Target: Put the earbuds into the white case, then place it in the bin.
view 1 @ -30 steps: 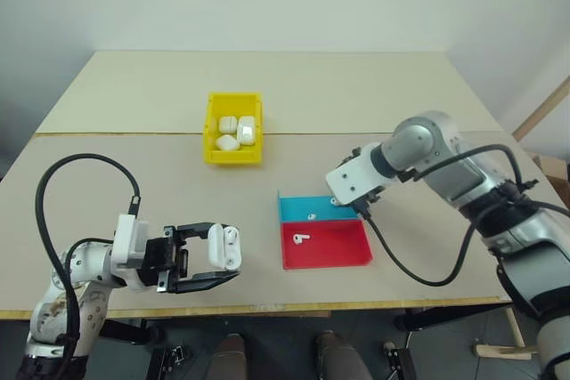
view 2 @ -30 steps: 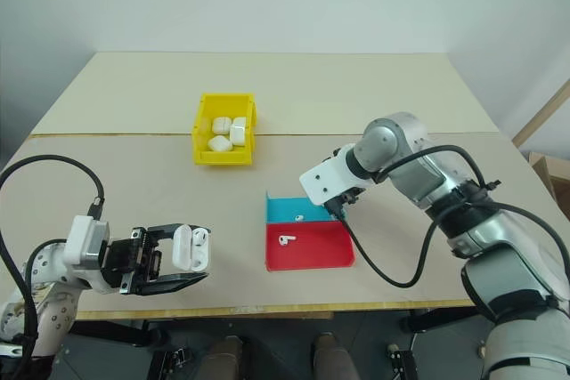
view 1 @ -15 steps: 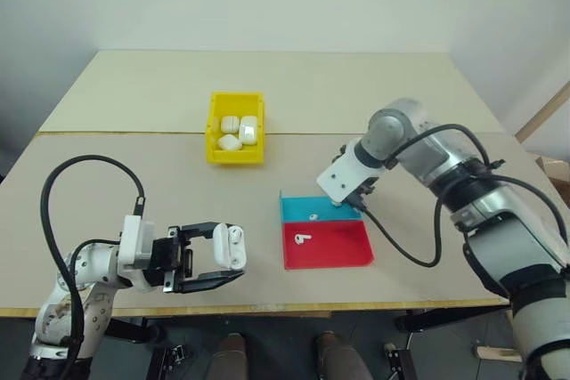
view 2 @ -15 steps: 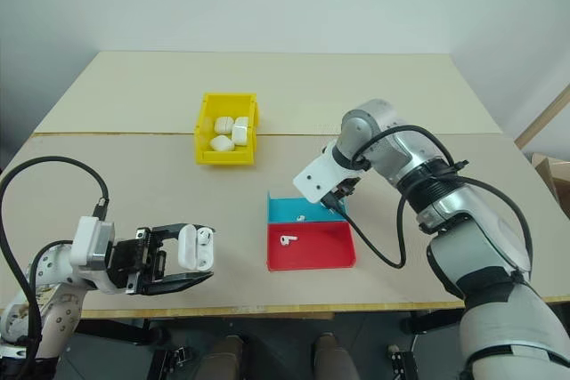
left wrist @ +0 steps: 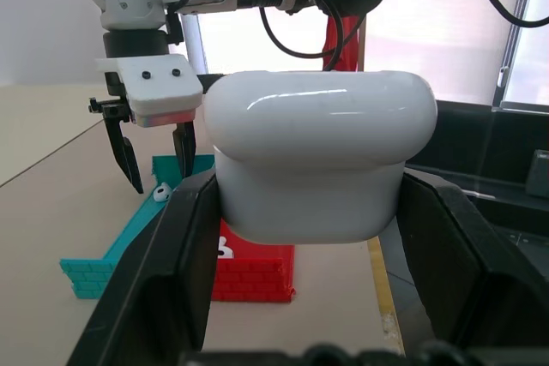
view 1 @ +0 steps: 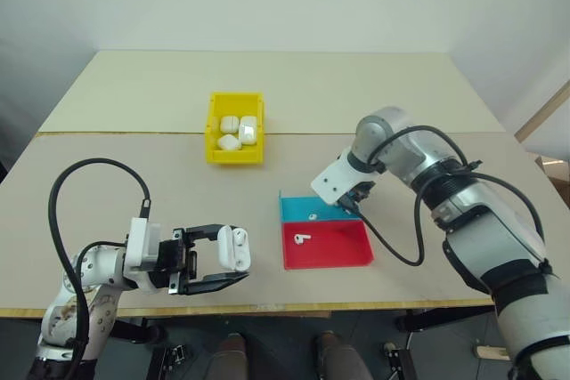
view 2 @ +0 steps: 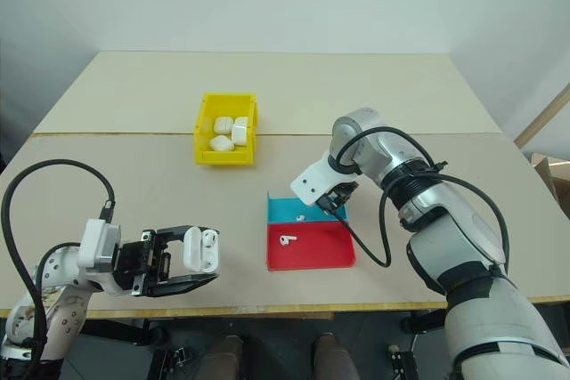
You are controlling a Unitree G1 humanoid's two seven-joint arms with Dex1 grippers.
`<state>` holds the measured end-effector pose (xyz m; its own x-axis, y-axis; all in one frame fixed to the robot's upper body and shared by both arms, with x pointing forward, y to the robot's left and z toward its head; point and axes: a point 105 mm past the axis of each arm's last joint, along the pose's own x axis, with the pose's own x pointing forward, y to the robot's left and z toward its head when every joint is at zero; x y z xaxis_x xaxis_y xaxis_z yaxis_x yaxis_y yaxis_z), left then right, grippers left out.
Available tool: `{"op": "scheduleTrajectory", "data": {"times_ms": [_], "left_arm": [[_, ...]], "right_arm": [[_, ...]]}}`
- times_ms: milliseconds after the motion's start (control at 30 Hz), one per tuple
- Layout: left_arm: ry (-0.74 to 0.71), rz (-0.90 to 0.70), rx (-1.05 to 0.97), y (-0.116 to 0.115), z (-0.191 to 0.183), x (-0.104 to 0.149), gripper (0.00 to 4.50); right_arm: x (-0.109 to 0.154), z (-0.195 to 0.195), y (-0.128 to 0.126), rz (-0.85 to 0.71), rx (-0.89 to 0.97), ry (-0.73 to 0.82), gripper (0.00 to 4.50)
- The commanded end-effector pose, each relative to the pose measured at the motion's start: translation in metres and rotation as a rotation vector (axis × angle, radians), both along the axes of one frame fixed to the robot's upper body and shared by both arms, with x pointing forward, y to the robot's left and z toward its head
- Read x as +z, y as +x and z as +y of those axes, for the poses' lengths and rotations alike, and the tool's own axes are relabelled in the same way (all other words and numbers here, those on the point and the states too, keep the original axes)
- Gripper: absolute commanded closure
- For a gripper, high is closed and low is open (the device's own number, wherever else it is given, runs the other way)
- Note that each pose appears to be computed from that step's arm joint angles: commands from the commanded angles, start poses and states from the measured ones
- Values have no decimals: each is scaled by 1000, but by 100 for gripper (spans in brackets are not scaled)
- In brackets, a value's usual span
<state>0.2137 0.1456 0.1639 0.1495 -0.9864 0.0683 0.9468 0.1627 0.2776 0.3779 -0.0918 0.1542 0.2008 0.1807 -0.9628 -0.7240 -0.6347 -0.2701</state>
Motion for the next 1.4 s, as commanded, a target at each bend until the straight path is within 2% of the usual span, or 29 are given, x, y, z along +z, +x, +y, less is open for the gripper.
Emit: {"op": "scheduleTrajectory", "data": {"times_ms": [33, 267, 400, 467, 1200, 1300, 1400], "left_arm": [[-2, -58, -16, -4, -5, 7, 169], [2, -61, -6, -4, -5, 7, 169], [5, -61, -4, -4, -4, 7, 169], [7, -61, -2, -4, -4, 7, 169], [7, -63, 1, -2, -4, 7, 169], [7, -63, 0, -1, -3, 7, 169], [1, -69, -1, 0, -4, 8, 169]], "right_arm": [[9, 4, 4, -32, 10, 7, 186], [5, 4, 6, -23, -4, 16, 186], [6, 5, 6, -28, 4, 9, 273], [6, 5, 6, -31, 7, 7, 337], [7, 1, 10, -59, 17, -6, 337], [11, 4, 9, -51, 14, 19, 337], [26, 9, 11, -72, -8, 85, 337]]}}
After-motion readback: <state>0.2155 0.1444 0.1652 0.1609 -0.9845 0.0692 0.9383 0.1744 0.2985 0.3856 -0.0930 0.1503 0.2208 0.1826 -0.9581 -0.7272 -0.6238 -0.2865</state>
